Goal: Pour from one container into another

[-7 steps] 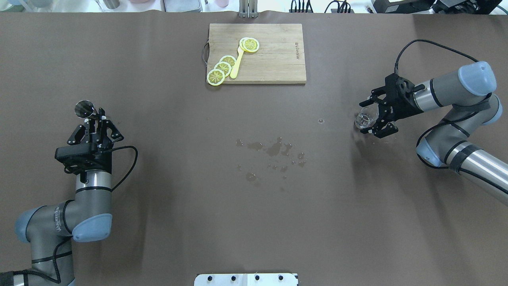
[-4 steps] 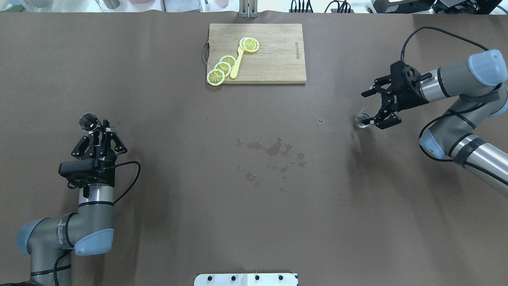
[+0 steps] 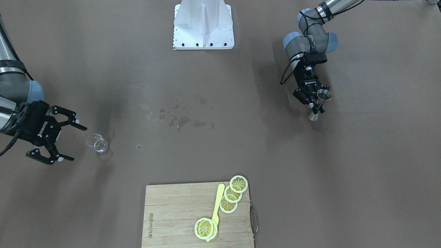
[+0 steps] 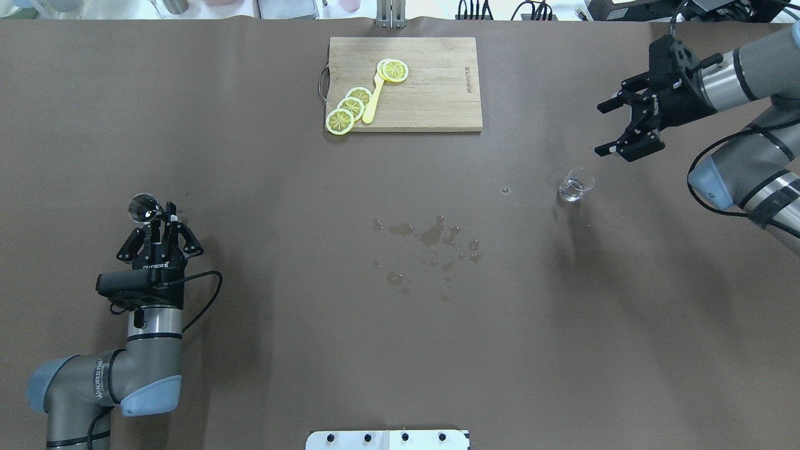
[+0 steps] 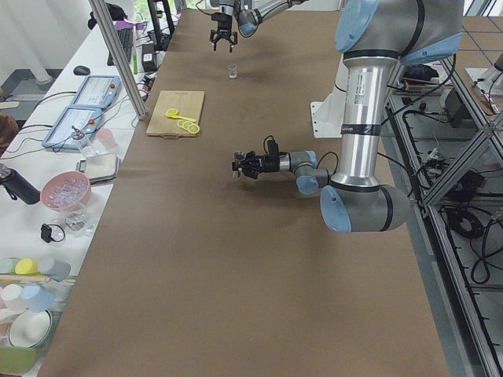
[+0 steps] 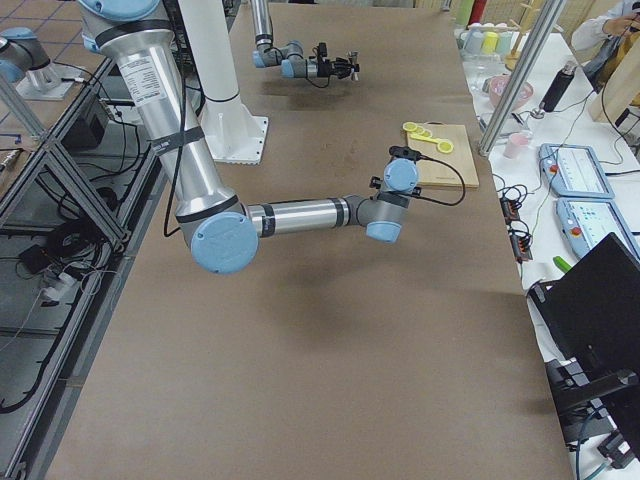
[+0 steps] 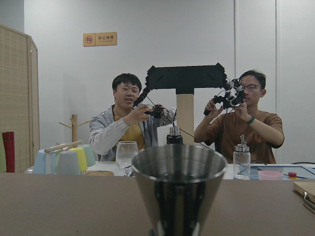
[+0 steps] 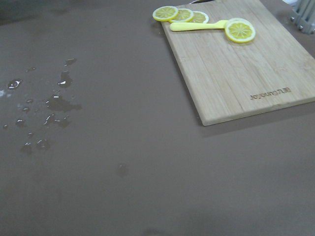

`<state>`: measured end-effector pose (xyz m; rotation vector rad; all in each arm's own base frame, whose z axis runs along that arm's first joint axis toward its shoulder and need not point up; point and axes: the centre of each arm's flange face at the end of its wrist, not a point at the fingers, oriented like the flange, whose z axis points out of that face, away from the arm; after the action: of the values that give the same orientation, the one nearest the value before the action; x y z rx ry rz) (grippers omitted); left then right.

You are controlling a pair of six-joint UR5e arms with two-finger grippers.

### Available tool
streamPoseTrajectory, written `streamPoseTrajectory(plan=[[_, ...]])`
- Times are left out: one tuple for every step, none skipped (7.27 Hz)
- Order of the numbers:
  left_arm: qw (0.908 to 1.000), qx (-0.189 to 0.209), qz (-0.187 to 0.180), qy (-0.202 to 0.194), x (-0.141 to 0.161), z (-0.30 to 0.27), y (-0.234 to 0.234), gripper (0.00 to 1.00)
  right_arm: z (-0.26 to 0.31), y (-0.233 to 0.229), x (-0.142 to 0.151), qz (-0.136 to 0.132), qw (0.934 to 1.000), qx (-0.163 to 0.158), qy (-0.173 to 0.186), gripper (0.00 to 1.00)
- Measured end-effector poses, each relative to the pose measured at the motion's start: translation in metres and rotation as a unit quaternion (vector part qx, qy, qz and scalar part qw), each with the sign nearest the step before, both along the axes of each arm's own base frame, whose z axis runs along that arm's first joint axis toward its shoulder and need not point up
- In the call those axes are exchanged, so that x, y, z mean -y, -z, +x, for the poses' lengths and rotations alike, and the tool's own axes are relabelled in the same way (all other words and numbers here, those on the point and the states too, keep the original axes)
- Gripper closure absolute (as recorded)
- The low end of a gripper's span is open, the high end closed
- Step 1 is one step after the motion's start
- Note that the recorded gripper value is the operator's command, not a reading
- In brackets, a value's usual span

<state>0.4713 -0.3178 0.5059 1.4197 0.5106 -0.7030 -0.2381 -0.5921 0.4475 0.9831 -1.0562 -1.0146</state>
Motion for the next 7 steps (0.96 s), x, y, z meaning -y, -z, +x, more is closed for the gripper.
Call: streamPoseTrajectory(plan=[[1.0, 0.003, 0.0, -0.005, -0.006, 0.003, -0.002, 1.0, 0.017, 0.005, 0.011, -0.026, 0.9995, -0.013, -0.014, 0.0], [0.9999, 0.005, 0.0, -0.009, -0.01, 0.004, -0.004, 1.0, 0.031, 0.008, 0.02, -0.053, 0.9978, -0.027, -0.028, 0.0], [0.9999, 0.007, 0.0, -0.011, -0.012, 0.005, -0.005, 1.0, 0.047, 0.007, 0.032, -0.089, 0.994, -0.044, -0.046, 0.0], [0.9999, 0.007, 0.0, -0.012, -0.013, 0.005, -0.005, 1.0, 0.062, 0.001, 0.043, -0.127, 0.9877, -0.063, -0.066, 0.0], [0.9999, 0.006, 0.001, -0.013, -0.014, 0.005, -0.004, 0.87, 0.073, -0.01, 0.052, -0.171, 0.9775, -0.088, -0.086, 0.0], [0.9999, 0.005, 0.001, -0.014, -0.016, 0.005, -0.003, 0.71, 0.083, -0.023, 0.059, -0.216, 0.964, -0.115, -0.104, 0.0], [0.9999, 0.004, 0.001, -0.016, -0.018, 0.006, -0.002, 0.68, 0.092, -0.036, 0.065, -0.254, 0.9479, -0.145, -0.127, 0.0]])
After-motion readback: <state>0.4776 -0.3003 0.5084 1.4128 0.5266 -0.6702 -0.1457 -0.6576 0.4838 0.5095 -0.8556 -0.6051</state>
